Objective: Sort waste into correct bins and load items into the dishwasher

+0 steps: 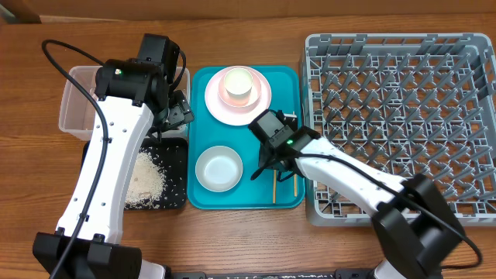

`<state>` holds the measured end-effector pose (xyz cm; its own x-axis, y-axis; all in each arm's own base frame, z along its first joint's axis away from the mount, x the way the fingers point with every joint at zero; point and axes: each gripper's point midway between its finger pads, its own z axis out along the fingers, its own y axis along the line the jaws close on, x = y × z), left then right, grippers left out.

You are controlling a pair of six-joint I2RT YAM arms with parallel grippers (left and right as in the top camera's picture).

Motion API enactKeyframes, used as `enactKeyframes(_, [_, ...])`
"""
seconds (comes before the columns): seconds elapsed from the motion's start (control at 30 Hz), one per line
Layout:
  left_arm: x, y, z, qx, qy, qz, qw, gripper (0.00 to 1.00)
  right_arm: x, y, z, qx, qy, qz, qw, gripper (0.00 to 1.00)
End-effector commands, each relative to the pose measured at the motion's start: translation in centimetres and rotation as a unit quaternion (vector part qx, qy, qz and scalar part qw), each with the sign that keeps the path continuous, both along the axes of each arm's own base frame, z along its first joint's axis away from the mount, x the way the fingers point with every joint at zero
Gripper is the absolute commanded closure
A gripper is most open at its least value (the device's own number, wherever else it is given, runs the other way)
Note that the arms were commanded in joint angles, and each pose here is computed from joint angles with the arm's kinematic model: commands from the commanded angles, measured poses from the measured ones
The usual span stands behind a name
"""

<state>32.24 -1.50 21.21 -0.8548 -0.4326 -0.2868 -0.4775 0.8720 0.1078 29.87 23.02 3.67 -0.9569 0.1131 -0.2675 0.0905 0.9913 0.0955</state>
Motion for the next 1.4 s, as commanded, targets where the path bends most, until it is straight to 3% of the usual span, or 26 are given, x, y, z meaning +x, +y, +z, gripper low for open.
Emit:
enactKeyframes(0.0, [0.1,0.3,0.7,0.004,-0.011,-0.001,1.000,0.00,-0.2,-0.2,-1.6,-0.019,0.007,0.000,1.000,0.73])
enactKeyframes(0.6, [0.1,0.3,0.7,0.003,-0.011,-0.001,1.000,0.00,-0.3,-0.3,-3.6,-0.018,0.006,0.000,1.000,0.73])
enactKeyframes(0.83, [0.1,0.2,0.7,0.003,-0.011,-0.001,1.000,0.00,-0.3,-0.3,-3.6,-0.017,0.005,0.000,1.000,0.86])
enactKeyframes(1.37, [0.2,0.2,0.7,0.001,-0.012,-0.001,1.000,0.00,-0.7,-1.0,-3.8,-0.036,0.012,0.016,0.999,0.89])
